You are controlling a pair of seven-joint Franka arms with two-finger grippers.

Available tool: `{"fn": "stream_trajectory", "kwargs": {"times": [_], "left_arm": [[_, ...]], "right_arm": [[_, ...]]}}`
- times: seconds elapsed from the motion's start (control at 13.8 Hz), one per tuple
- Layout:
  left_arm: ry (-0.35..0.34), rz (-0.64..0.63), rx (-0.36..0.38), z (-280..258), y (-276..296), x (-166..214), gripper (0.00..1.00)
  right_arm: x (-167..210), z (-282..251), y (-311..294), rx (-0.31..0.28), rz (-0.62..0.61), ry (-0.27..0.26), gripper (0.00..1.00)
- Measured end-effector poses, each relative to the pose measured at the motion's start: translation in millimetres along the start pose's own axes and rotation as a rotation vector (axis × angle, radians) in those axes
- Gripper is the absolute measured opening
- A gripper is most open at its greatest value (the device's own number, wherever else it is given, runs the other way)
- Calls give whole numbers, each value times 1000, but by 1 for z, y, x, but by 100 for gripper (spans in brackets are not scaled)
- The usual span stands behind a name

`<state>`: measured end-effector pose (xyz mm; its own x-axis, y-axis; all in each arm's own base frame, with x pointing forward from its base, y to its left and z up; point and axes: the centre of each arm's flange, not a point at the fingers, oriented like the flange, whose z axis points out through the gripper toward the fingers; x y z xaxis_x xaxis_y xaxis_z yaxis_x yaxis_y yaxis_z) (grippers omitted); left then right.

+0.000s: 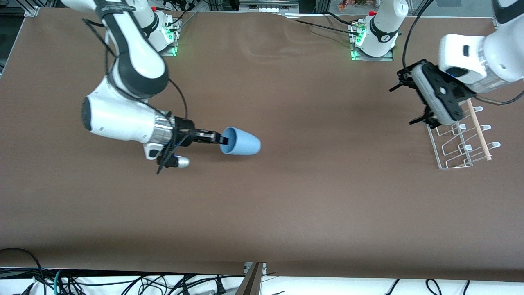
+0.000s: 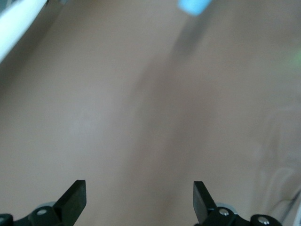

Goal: Transfer cup to left arm and place on rack
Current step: 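Carry the cup toward center while the left gripper reaches toward it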

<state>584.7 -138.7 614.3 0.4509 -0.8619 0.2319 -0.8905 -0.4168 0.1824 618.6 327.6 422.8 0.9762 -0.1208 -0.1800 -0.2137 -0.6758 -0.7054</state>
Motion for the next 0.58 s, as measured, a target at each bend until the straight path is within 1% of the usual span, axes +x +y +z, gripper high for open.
{"fn": "stream_trajectory", "kwargs": {"times": [0.15, 0.22, 0.29, 0.36, 0.51, 0.58], "left_arm": [[36, 229, 37, 10, 6, 23, 100], [54, 341, 62, 17, 8, 34, 100], [69, 418, 82, 26, 11, 44, 100], [78, 463, 94, 37, 14, 51, 100], [93, 510, 112, 53, 18, 62, 100], [101, 522, 123, 58, 19, 65, 100]], "right_arm": [[-16, 21, -34, 75, -9, 43, 4], [-23, 28, -48, 106, -10, 58, 4], [-29, 31, -59, 131, -13, 62, 4], [-33, 31, -69, 153, -16, 61, 4], [-41, 30, -86, 191, -24, 58, 4], [-45, 30, -94, 209, -28, 71, 4]]}}
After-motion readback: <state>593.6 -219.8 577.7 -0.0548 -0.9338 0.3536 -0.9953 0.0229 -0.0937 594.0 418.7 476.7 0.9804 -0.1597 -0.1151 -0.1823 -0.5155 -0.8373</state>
